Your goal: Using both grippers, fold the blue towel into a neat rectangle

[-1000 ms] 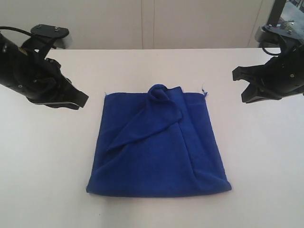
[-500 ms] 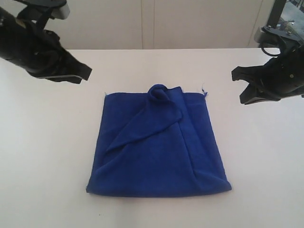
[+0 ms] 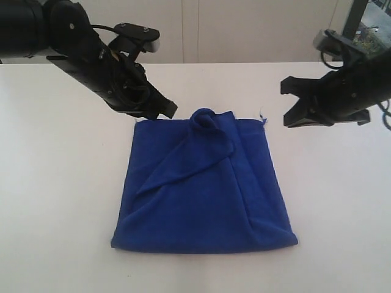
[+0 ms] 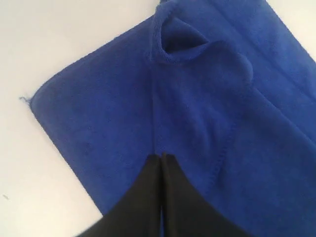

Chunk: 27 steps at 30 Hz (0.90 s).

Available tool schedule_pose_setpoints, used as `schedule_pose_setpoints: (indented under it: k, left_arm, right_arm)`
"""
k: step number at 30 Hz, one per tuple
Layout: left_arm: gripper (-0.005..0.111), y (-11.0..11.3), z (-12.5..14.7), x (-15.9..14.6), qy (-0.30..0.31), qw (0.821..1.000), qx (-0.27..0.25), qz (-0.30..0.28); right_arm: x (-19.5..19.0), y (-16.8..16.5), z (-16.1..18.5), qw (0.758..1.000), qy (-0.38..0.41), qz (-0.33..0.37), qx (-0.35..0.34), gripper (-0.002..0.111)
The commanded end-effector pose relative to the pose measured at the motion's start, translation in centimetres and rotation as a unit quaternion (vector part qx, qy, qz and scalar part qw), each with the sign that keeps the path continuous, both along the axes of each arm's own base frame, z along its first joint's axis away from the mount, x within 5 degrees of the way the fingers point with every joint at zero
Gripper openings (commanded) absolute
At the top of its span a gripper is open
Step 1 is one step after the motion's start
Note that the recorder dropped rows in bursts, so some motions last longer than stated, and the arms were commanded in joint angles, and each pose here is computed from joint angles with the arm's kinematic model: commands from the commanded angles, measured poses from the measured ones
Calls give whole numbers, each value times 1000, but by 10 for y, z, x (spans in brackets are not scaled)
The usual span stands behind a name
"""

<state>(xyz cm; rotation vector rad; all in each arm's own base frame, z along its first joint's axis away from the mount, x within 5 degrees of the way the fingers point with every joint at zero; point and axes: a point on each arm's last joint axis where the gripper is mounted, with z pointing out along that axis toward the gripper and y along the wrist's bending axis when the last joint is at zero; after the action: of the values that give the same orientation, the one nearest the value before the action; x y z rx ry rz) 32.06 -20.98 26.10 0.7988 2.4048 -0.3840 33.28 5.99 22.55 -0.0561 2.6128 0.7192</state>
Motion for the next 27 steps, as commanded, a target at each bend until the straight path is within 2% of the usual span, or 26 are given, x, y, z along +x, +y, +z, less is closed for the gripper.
schedule_pose_setpoints:
  k: [1, 6, 8, 14, 17, 22, 27]
  left_arm:
    - [0, 3, 3, 0, -3, 1000, 11, -3]
    - [0, 5, 0, -2, 10, 1000, 27, -10]
    - [0, 6, -1, -3, 15, 999, 38, -14]
    - [0, 8, -3, -5, 23, 998, 55, -21]
    - [0, 9, -3, -5, 24, 998, 56, -21]
    - [0, 10, -5, -7, 38, 997, 63, -24]
    - [0, 10, -5, -7, 40, 997, 64, -25]
  right_arm:
    - [21, 34, -13, 999, -25, 38, 0, 0]
    - [49, 60, -38, 997, -40, 57, -20, 1]
    - [58, 65, -48, 997, -45, 50, -29, 5]
    - [71, 83, -80, 996, -33, 78, -40, 26]
    - [75, 90, -91, 994, -32, 89, -46, 34]
    - [78, 92, -98, 994, -35, 91, -53, 35]
    - [71, 95, -98, 990, -16, 133, -45, 33]
